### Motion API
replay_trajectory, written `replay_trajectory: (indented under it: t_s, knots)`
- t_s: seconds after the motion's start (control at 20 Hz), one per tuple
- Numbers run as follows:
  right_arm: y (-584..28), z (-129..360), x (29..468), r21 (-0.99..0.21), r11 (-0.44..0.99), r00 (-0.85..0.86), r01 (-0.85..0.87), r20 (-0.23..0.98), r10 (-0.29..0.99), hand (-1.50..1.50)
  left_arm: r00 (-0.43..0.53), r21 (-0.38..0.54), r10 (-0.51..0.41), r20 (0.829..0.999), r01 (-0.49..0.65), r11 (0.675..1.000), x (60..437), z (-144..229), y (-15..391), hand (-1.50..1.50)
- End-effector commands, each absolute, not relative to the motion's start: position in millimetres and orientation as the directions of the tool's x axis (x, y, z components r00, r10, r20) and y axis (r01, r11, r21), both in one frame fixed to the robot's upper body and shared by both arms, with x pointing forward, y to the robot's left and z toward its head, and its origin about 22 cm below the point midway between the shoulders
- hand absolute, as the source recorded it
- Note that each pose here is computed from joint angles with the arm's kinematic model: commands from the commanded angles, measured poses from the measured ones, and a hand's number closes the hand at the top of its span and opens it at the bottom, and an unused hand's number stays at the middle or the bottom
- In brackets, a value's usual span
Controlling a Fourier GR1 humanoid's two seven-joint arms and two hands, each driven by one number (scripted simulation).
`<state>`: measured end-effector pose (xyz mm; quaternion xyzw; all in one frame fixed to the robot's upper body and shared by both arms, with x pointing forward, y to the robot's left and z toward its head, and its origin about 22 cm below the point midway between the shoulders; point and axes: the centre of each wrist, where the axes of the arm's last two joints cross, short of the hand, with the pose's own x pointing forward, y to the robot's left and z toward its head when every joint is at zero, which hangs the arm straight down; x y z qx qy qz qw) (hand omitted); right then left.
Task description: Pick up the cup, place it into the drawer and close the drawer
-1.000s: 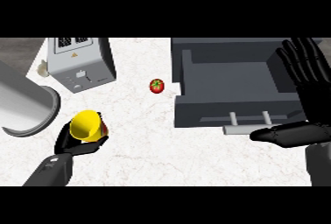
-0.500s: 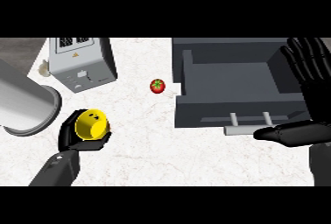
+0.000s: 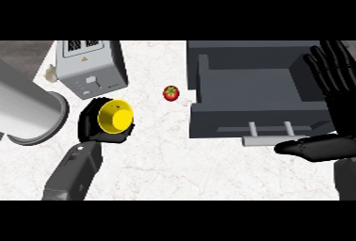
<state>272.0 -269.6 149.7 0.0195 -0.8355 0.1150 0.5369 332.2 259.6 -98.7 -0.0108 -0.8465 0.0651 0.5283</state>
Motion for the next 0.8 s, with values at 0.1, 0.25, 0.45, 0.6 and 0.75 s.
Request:
replay_trajectory:
  t_s: [0.1,0.25,0.45,0.6,0.75]
  knots:
    - [-270.9,140.4,260.1,-0.180,0.973,-0.414,-0.142,0.904,0.106,-1.50,-0.551,-0.126,0.167,0.817,0.112,0.986,379.7,-41.2,217.4,1.50]
    - [-275.7,157.0,278.5,-0.165,0.978,-0.421,-0.130,0.902,0.097,-1.50,-0.555,-0.092,0.169,0.814,0.164,0.982,399.6,-3.7,195.2,1.50]
    - [-282.1,144.0,263.6,-0.189,0.974,-0.403,-0.126,0.907,0.124,-1.50,-0.532,-0.075,0.201,0.823,0.249,0.966,413.6,42.7,160.5,1.50]
    - [-279.2,135.4,274.6,-0.166,0.982,-0.401,-0.095,0.909,0.115,-1.50,-0.555,-0.044,0.189,0.810,0.265,0.963,422.5,95.7,139.7,1.50]
    - [-274.6,149.1,269.8,-0.187,0.975,-0.416,-0.119,0.901,0.122,-1.50,-0.549,-0.009,0.151,0.822,0.252,0.968,430.4,129.9,109.9,1.50]
